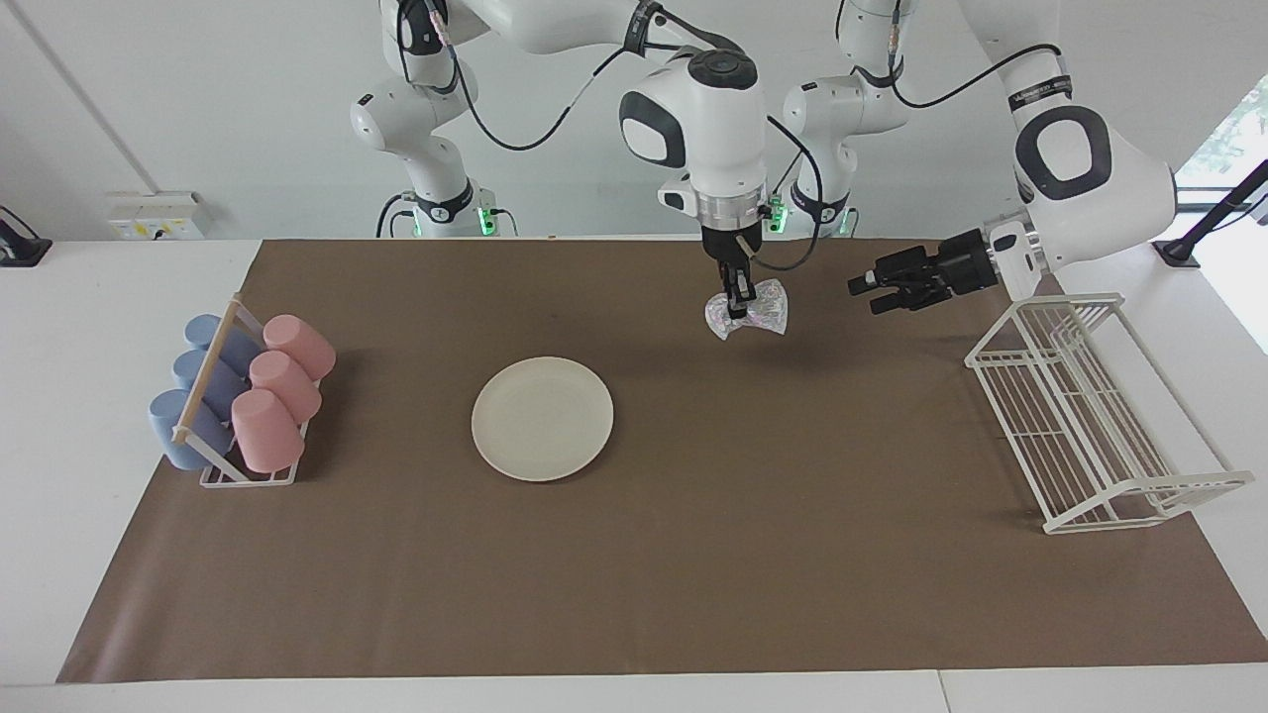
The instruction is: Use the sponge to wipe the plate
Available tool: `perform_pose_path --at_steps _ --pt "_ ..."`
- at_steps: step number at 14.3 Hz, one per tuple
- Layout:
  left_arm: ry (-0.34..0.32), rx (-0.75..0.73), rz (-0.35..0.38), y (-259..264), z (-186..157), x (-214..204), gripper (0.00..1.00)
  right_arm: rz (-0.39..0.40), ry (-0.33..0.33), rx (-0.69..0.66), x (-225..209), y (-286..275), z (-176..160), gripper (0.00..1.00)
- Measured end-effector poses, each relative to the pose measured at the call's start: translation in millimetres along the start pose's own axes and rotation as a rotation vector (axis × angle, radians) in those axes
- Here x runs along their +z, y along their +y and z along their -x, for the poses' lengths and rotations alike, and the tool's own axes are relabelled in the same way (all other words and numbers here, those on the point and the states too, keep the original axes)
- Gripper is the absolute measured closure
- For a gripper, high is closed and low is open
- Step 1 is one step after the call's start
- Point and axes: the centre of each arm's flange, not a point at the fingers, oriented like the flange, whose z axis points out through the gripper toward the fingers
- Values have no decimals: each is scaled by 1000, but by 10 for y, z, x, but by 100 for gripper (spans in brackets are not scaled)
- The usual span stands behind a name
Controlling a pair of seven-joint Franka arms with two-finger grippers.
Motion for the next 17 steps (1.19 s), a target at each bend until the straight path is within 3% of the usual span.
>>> perform_pose_path --at_steps 4,6,12,14,15,17 --pt "-14 40 224 -269 121 375 0 -5 2 8 -8 -32 -27 90" --pt "-11 40 301 -221 132 449 0 -6 3 10 -10 -44 -39 90" --pt "-57 96 306 41 140 876 0 -7 2 11 -16 -48 -39 90" --pt "-56 103 302 53 138 900 6 -8 2 11 -19 -49 -37 90" --pt "-54 104 302 51 136 897 11 -8 2 11 -20 -50 -37 90" --pt "-53 109 300 55 134 908 38 -9 1 11 -23 -51 -36 90"
